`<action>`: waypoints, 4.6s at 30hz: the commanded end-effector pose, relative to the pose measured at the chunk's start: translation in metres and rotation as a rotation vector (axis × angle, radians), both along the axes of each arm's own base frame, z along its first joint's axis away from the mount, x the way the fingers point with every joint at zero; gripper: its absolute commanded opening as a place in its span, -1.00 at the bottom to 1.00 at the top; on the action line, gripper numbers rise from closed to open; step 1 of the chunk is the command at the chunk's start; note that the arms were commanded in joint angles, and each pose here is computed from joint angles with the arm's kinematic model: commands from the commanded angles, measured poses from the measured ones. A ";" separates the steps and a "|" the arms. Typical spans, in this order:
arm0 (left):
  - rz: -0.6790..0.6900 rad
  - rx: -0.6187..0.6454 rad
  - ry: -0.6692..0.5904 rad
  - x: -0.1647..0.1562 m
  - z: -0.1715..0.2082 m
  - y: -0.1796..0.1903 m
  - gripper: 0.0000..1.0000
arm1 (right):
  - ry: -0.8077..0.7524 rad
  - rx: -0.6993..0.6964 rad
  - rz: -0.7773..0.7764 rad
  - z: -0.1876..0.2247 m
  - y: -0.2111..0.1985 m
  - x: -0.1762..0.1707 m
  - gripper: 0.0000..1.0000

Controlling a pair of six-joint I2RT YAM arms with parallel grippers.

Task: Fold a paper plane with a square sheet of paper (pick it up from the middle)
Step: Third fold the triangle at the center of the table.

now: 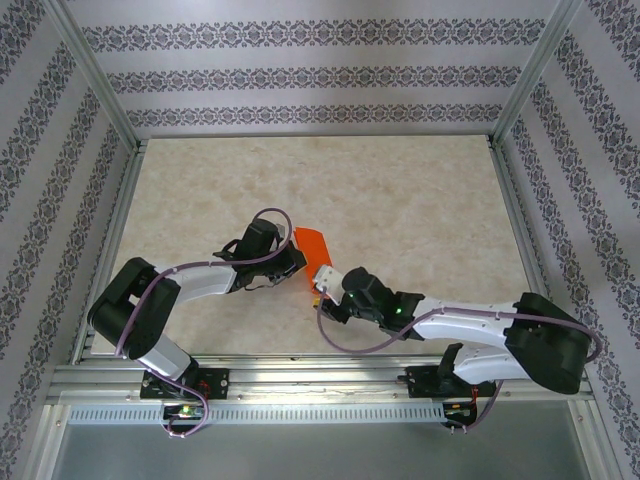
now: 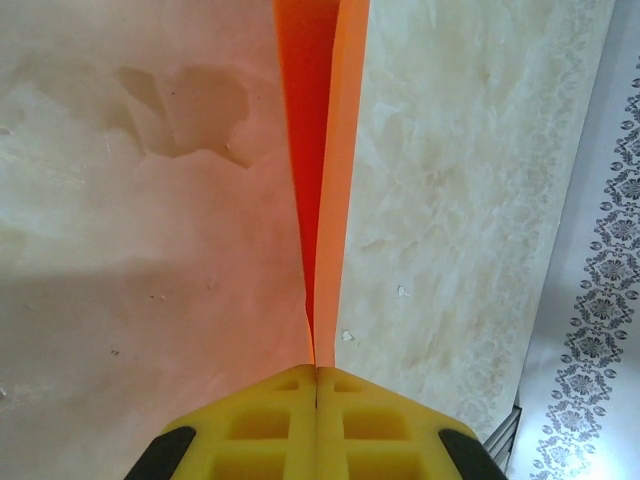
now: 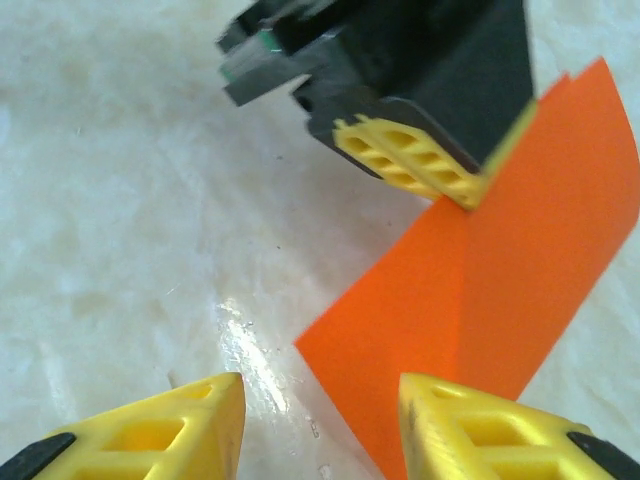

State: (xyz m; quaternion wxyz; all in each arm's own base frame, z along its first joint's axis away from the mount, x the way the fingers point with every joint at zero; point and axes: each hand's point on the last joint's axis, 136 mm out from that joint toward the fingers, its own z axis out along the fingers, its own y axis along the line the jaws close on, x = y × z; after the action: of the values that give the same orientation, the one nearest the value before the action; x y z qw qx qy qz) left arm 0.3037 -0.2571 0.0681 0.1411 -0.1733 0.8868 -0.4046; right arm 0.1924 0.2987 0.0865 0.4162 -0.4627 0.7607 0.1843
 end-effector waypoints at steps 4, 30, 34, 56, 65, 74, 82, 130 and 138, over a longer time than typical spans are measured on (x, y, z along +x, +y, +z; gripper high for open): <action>0.022 0.002 0.027 0.002 0.001 0.004 -1.00 | -0.211 -0.049 0.075 0.005 0.020 -0.001 -0.02; 0.020 -0.020 0.031 0.003 0.003 0.001 -1.00 | -0.291 -0.222 -0.067 -0.026 0.014 0.025 -0.22; 0.017 -0.020 0.036 0.001 0.002 0.001 -1.00 | -0.290 -0.216 -0.072 -0.025 0.015 0.025 -0.30; 0.020 -0.021 0.032 -0.001 0.002 0.003 -1.00 | -0.297 -0.216 -0.092 -0.023 0.011 0.028 -0.59; 0.020 -0.023 0.033 -0.001 0.003 0.003 -1.00 | -0.288 -0.224 -0.089 -0.027 0.011 0.028 -0.57; 0.021 -0.021 0.038 0.000 0.001 0.003 -1.00 | -0.289 -0.211 -0.097 -0.024 0.008 0.028 -0.48; 0.018 -0.025 0.041 0.001 0.000 0.001 -1.00 | -0.290 -0.217 -0.107 -0.026 0.005 0.029 -0.50; -0.053 0.163 -0.096 0.021 0.047 0.022 -0.33 | 0.334 0.177 -0.024 -0.022 0.024 0.009 -1.00; -0.220 0.170 -0.077 0.050 0.037 -0.012 -0.54 | 0.511 0.267 -0.043 -0.020 0.034 0.015 -1.00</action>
State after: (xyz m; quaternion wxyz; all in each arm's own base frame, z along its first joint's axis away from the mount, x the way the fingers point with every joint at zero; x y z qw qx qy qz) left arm 0.3527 -0.2660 0.1136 0.1685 -0.0832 0.9154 -0.3559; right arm 0.2113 0.3223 0.0603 0.3060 -0.3489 0.8192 0.3370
